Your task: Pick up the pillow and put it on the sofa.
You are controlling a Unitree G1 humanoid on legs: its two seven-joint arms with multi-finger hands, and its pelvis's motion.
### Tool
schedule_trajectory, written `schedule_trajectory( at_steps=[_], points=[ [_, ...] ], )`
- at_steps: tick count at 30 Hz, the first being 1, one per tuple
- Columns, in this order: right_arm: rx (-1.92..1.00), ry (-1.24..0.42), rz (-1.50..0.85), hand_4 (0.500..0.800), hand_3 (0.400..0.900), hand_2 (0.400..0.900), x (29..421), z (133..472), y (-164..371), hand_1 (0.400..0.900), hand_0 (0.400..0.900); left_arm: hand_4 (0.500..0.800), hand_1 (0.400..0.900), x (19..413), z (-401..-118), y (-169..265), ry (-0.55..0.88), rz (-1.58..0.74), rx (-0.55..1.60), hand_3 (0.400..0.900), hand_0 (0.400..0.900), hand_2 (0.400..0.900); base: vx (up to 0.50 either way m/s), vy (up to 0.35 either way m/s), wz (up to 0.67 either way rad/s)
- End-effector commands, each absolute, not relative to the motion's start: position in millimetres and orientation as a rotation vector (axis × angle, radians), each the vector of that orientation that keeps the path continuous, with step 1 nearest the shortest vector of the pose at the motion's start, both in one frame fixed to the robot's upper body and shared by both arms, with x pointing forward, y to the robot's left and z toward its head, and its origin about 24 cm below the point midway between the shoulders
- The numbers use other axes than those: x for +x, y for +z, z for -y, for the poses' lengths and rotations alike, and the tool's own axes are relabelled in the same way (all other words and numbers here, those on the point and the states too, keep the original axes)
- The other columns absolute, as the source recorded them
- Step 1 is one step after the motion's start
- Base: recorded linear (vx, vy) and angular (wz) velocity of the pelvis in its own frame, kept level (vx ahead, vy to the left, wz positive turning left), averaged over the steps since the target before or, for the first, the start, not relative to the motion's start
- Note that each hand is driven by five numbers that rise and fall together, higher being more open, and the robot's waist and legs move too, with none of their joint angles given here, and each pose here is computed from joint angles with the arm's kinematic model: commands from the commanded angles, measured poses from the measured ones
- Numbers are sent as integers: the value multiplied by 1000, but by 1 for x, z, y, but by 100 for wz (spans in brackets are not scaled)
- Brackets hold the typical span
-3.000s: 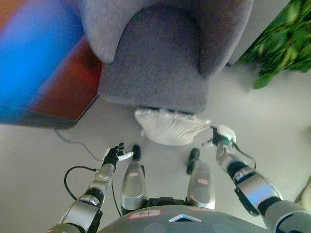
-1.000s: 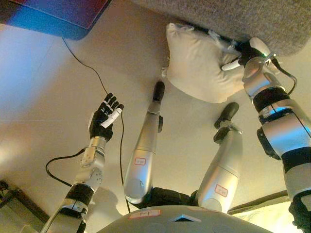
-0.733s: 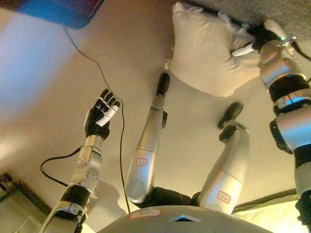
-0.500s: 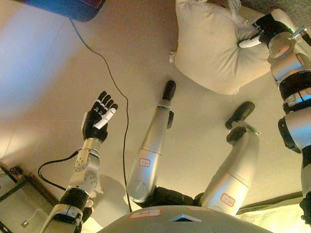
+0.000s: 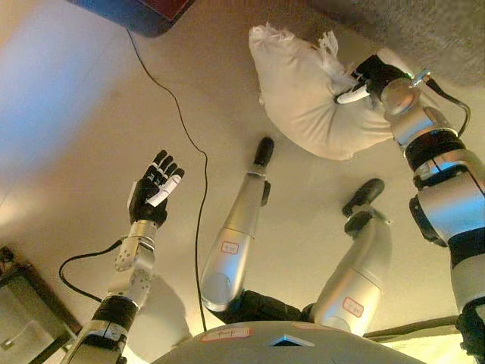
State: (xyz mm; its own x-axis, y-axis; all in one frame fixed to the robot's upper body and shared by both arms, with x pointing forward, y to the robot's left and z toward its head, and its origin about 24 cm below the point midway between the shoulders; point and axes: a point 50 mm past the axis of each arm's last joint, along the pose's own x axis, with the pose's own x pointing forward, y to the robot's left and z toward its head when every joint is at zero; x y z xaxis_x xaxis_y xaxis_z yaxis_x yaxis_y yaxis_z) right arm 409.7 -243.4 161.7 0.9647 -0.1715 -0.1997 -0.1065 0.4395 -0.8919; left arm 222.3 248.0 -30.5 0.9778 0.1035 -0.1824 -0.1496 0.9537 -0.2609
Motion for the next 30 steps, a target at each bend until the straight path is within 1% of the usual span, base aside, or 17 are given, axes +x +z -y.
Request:
schedule_trajectory(
  at_steps=[1,7,11,16,21,23,26,30],
  points=[
    [-1135,57,21,500,400,400,415,210,210,400,400,800,900,204,-283,-33,244,-202,-154,900,900,900,48,-88,-19],
    [-1122,189,66,500,400,400,403,194,188,400,400,800,900,187,-294,-55,309,-357,-77,900,900,900,121,-87,-16],
    [-1105,289,96,500,400,400,387,187,179,400,400,800,900,172,-299,-69,369,-454,-39,900,900,900,163,-92,-11],
    [-1088,354,191,500,400,400,370,185,189,400,400,800,900,158,-304,-80,389,-533,28,900,900,900,129,-160,-4],
    [-1024,451,281,500,400,400,349,183,212,400,400,800,900,141,-314,-91,442,-651,109,900,900,900,196,-218,-5],
    [-1019,452,288,500,400,400,349,184,214,400,400,800,900,138,-314,-93,452,-673,119,900,900,900,175,-168,-13],
    [-1021,446,307,500,400,400,353,186,232,400,400,800,900,124,-315,-102,492,-738,124,900,900,900,192,-226,-15],
    [-1091,403,277,500,400,400,355,201,253,400,400,800,900,110,-307,-112,469,-777,113,900,900,900,213,-167,3]
  ],
)
